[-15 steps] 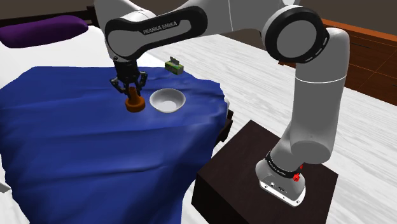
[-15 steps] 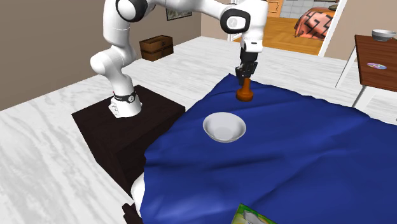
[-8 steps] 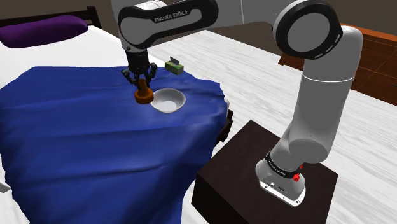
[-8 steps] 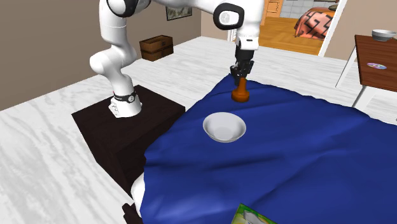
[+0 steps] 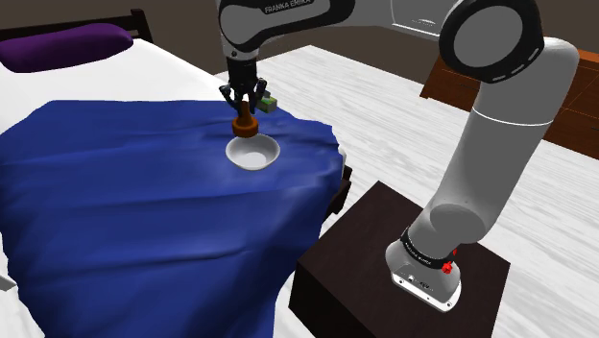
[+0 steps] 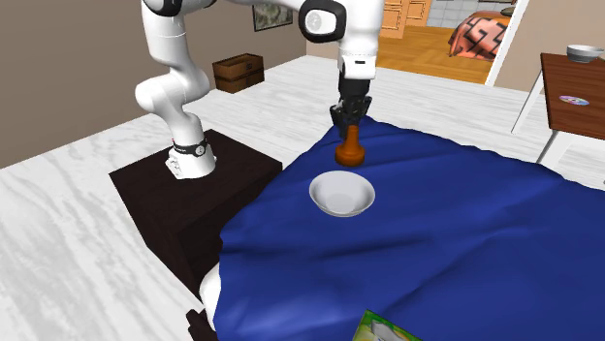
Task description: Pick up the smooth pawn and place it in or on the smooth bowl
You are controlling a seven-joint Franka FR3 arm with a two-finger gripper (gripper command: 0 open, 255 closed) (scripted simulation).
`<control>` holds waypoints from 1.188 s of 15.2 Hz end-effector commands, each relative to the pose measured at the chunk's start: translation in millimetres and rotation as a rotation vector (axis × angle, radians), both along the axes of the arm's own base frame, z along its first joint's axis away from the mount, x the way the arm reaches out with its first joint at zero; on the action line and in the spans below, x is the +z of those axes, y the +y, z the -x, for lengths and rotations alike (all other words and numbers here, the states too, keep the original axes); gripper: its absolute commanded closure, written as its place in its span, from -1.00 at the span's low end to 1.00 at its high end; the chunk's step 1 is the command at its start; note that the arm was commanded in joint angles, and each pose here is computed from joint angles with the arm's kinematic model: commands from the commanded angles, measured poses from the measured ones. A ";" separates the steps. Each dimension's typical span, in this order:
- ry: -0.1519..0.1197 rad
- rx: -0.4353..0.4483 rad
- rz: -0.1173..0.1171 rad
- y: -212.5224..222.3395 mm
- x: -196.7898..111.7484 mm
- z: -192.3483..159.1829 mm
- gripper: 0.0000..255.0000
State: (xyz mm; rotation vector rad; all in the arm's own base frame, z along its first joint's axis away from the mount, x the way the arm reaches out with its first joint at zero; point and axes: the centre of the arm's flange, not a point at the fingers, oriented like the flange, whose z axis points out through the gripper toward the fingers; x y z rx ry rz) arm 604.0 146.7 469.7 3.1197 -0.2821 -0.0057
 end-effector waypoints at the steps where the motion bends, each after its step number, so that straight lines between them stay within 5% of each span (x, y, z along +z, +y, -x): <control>1: 0.000 0.002 0.000 -27.8 5.0 -2.2 1.00; 18: 0.000 0.002 0.000 -27.8 -84.8 -2.2 1.00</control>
